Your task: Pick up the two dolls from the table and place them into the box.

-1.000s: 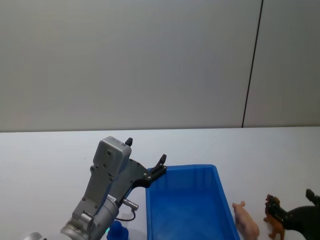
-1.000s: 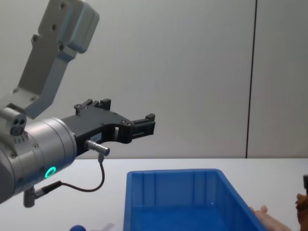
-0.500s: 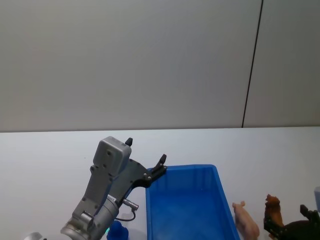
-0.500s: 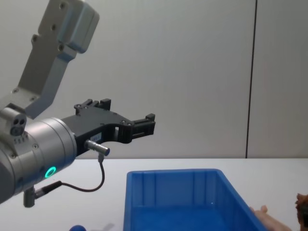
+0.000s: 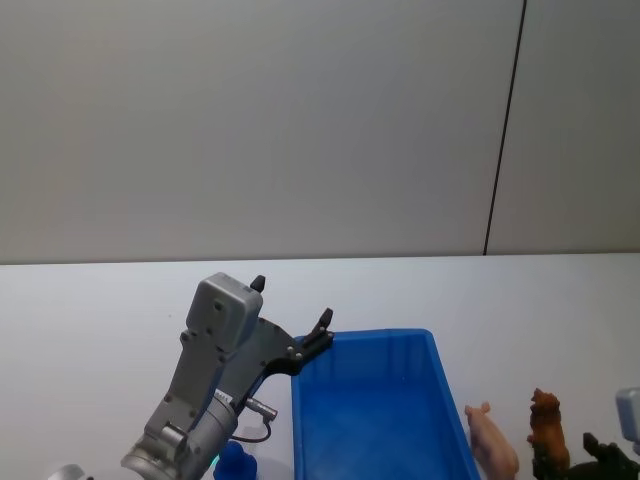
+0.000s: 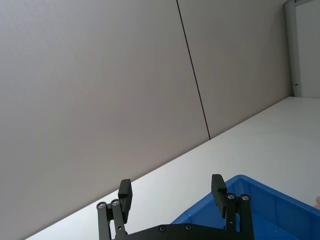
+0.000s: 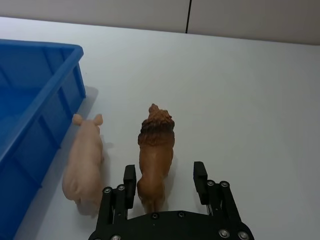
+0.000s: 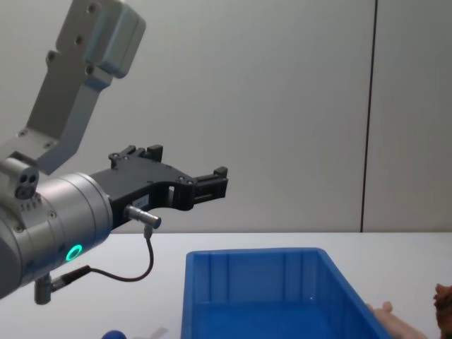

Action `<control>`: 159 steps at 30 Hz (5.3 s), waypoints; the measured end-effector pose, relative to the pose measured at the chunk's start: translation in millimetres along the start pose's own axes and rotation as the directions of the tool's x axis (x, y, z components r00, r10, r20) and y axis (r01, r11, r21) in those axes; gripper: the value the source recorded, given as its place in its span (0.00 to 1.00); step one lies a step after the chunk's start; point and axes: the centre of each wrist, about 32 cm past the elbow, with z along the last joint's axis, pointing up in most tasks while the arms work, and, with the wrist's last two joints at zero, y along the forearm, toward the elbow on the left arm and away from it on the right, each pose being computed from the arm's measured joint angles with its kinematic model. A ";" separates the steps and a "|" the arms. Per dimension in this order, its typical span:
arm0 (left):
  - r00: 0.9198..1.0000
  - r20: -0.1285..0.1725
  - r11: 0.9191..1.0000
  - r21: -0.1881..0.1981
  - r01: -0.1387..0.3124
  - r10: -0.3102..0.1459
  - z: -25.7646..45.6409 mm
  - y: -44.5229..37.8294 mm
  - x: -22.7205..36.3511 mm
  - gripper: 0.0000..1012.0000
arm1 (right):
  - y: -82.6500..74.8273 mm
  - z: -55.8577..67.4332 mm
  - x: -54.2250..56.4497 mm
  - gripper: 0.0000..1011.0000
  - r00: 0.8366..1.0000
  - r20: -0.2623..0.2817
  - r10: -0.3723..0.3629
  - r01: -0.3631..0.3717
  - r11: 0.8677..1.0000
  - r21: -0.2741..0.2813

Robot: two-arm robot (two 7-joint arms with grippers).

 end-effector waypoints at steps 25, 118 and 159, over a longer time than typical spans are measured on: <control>1.000 0.000 1.000 0.000 0.000 0.000 0.0 0.0 0.0 0.99 | -0.8 6.8 -4.2 0.28 0.999 0.007 0.043 -0.044 0.995 0.088; 1.000 0.000 1.000 0.000 0.000 0.000 0.0 0.0 0.0 0.99 | -9.3 0.8 -21.0 0.99 0.990 0.020 0.143 -0.144 0.984 0.102; 1.000 0.000 1.000 0.000 0.000 0.000 0.0 0.0 0.0 0.99 | 1.9 -15.6 -19.2 0.37 0.986 0.029 0.162 -0.165 0.979 0.120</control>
